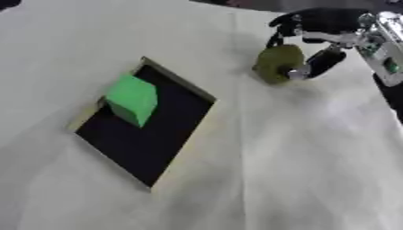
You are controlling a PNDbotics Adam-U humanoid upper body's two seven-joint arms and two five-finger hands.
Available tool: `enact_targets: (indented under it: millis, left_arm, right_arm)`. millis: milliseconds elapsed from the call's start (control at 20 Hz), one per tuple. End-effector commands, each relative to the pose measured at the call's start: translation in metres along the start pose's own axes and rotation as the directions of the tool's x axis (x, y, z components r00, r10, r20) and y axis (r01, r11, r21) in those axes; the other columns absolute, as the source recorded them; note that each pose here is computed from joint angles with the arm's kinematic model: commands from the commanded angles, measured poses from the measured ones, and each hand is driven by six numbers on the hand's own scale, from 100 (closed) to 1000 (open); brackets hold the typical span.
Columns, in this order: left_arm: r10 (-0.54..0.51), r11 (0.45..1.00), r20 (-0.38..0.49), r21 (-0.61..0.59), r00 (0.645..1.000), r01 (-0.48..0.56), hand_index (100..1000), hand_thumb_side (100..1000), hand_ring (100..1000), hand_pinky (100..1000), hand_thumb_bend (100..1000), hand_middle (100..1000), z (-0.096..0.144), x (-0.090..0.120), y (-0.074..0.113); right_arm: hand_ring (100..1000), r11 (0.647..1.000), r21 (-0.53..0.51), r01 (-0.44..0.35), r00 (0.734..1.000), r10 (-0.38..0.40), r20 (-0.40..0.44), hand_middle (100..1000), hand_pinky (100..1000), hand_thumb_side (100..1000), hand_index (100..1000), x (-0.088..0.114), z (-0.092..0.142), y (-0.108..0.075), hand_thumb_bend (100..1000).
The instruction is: Pick up objects on the table and place them in the box.
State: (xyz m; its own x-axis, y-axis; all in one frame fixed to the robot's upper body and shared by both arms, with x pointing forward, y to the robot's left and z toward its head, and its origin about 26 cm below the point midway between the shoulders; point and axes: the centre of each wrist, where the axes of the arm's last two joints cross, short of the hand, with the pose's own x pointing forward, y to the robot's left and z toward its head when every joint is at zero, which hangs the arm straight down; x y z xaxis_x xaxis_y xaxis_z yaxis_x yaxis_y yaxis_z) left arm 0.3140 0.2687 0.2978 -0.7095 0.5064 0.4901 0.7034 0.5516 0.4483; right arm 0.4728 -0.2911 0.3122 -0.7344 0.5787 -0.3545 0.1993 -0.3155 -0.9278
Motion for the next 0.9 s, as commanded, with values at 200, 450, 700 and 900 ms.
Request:
enact_targets:
  millis: [200,450,700,900]
  left_arm:
    - [-0.017,1.000,0.011,-0.024,1.000,0.017,858,672,835,898,100,870,-0.005,0.006,-0.001]
    - [-0.015,1.000,0.012,-0.024,1.000,0.015,858,672,835,898,100,869,-0.005,0.006,-0.001]
    - [-0.021,1.000,0.018,-0.022,1.000,0.022,859,672,835,897,100,868,-0.004,0.005,-0.002]
    - [-0.018,1.000,0.019,-0.019,1.000,0.019,858,672,835,896,100,868,-0.004,0.004,-0.002]
  right_arm:
    - [867,0.985,0.148,-0.093,0.989,0.075,0.125,475,895,482,692,-0.007,0.008,-0.004,100]
    - [807,0.992,0.111,-0.063,0.991,0.049,0.124,430,866,400,635,-0.009,0.012,-0.001,100]
    - [788,0.998,0.004,-0.061,0.987,0.059,0.150,431,844,319,627,-0.005,0.018,-0.013,100]
    - [780,0.993,-0.101,-0.063,0.979,0.081,0.186,432,842,293,632,0.001,0.021,-0.029,100]
